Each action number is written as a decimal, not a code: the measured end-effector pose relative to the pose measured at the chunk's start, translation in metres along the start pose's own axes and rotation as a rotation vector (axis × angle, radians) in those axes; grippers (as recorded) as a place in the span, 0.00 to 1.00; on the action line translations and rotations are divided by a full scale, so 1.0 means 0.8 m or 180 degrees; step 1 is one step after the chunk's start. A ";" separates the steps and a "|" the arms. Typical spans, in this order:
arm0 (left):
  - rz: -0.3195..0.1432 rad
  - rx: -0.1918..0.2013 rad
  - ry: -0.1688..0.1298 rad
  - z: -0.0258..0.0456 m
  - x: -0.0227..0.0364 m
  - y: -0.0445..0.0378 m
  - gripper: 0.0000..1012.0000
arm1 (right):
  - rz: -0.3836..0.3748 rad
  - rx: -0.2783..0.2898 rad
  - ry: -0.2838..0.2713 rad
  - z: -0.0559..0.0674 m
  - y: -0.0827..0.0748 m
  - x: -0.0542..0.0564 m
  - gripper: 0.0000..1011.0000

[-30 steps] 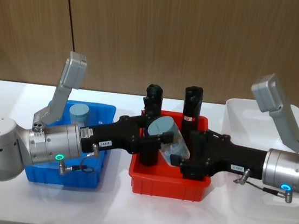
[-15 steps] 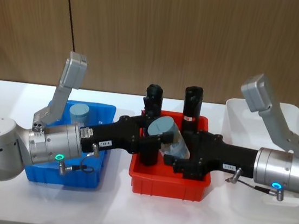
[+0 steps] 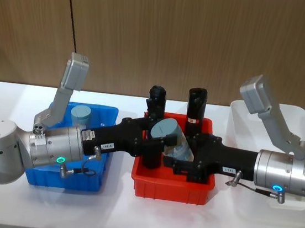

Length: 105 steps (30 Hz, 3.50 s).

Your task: Pick the cotton swabs from the blue box and place them into the white box.

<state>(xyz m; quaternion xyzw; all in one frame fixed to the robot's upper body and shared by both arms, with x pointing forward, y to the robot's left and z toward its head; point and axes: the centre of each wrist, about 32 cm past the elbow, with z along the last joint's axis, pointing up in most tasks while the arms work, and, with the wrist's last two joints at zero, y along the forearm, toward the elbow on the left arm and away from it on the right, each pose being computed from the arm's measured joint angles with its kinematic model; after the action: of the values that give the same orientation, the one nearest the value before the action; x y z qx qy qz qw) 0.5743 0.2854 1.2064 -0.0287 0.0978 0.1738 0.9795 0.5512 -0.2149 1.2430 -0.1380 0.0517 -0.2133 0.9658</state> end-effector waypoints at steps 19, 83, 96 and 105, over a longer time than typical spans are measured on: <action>-0.0001 0.0000 0.0000 0.0000 0.0000 0.000 0.91 | -0.0001 0.0017 -0.0004 0.002 0.002 0.001 0.65; 0.0000 0.0000 0.0000 0.0000 0.0000 0.000 0.99 | -0.1765 -0.0197 0.0218 -0.061 -0.100 0.082 0.65; 0.0000 0.0000 0.0000 0.0000 0.0000 0.000 0.99 | -0.1833 -0.0350 0.0196 -0.072 -0.102 0.090 0.86; 0.0000 0.0000 0.0000 0.0000 0.0000 0.000 0.99 | -0.1817 -0.0371 0.0168 -0.073 -0.102 0.091 0.99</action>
<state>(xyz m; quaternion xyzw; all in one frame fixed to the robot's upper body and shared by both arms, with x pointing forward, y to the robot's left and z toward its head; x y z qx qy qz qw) 0.5743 0.2854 1.2064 -0.0287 0.0978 0.1738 0.9795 0.5748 -0.3313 1.2076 -0.1967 0.0481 -0.4766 0.8555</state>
